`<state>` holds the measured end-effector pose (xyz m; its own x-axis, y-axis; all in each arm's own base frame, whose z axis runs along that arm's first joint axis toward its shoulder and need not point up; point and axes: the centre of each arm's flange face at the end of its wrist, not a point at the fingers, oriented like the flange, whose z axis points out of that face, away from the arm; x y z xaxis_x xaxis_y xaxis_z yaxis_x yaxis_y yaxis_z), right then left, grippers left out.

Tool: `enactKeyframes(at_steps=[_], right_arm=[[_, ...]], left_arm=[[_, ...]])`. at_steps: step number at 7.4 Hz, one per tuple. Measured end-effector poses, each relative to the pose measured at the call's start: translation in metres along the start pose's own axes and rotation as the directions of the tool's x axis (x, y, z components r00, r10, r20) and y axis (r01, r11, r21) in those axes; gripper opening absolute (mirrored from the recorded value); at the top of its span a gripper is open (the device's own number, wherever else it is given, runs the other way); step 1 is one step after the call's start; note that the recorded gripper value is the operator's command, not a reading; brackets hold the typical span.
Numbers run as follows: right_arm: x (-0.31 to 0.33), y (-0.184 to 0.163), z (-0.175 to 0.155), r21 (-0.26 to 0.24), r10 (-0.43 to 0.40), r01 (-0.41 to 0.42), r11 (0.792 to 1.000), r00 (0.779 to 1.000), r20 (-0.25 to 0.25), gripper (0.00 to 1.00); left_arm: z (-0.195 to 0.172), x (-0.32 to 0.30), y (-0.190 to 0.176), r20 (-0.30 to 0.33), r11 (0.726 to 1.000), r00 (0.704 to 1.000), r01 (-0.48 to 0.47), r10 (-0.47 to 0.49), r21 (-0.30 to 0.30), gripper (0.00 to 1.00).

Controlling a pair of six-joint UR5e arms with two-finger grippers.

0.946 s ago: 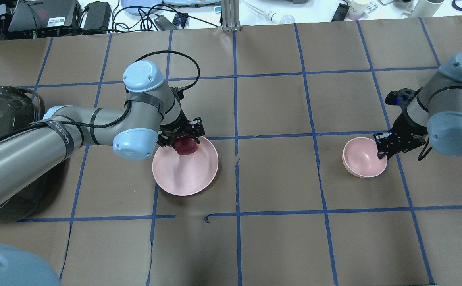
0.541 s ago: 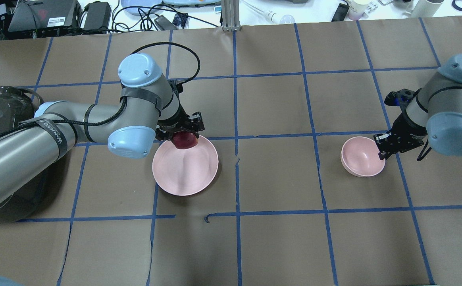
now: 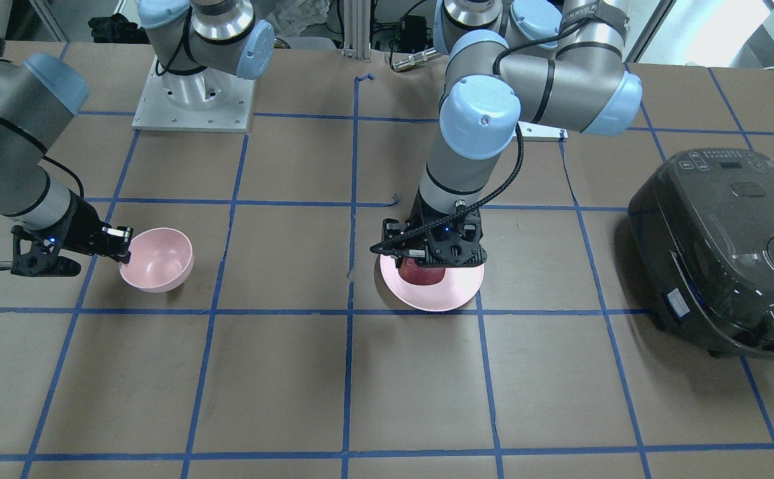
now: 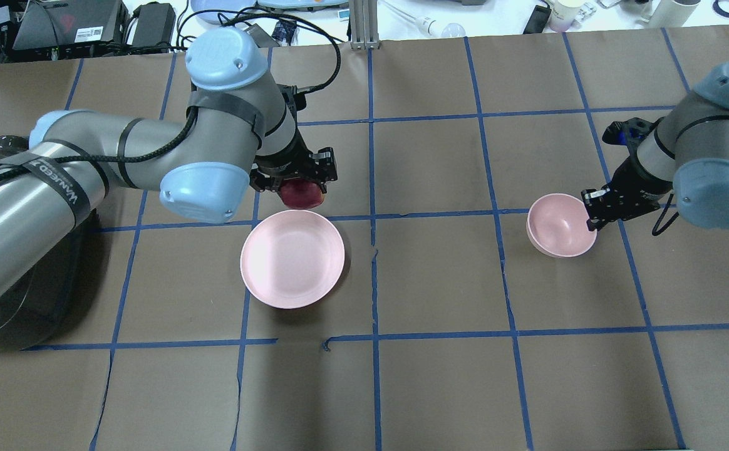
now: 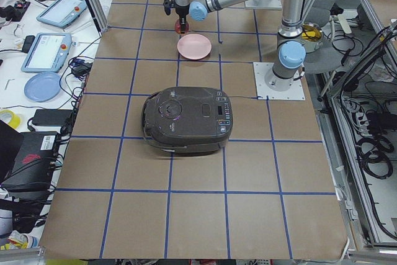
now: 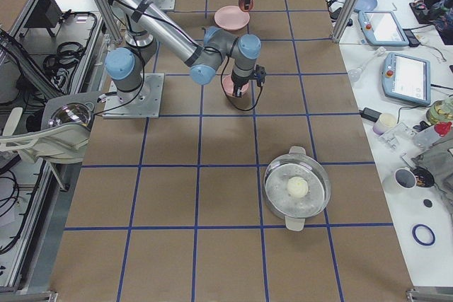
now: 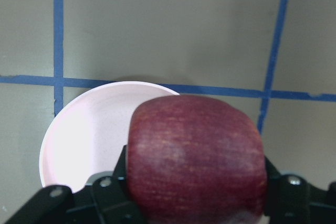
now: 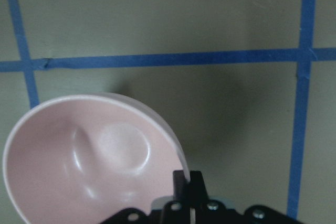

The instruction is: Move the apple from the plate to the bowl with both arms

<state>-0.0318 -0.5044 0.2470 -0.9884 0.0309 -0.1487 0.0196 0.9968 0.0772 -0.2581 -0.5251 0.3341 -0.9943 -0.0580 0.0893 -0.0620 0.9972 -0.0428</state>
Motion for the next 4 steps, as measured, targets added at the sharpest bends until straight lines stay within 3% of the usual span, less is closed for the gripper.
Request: enactKeyframes(at_steps=[2,4], right_arm=[[-0.074,-0.003,0.007,-0.003,0.01,-0.01,1.0,0.999,0.033,0.0],[-0.156,0.008,0.032,-0.028,-0.031,0.032,0.999,0.999,0.03,0.0]], left_arm=[[-0.029,0.025,0.002,0.006,0.998,0.999,-0.054,0.054,-0.033,0.0],[-0.024,0.038,0.006,0.014,0.996,0.998,-0.067,0.068,-0.059,0.0]])
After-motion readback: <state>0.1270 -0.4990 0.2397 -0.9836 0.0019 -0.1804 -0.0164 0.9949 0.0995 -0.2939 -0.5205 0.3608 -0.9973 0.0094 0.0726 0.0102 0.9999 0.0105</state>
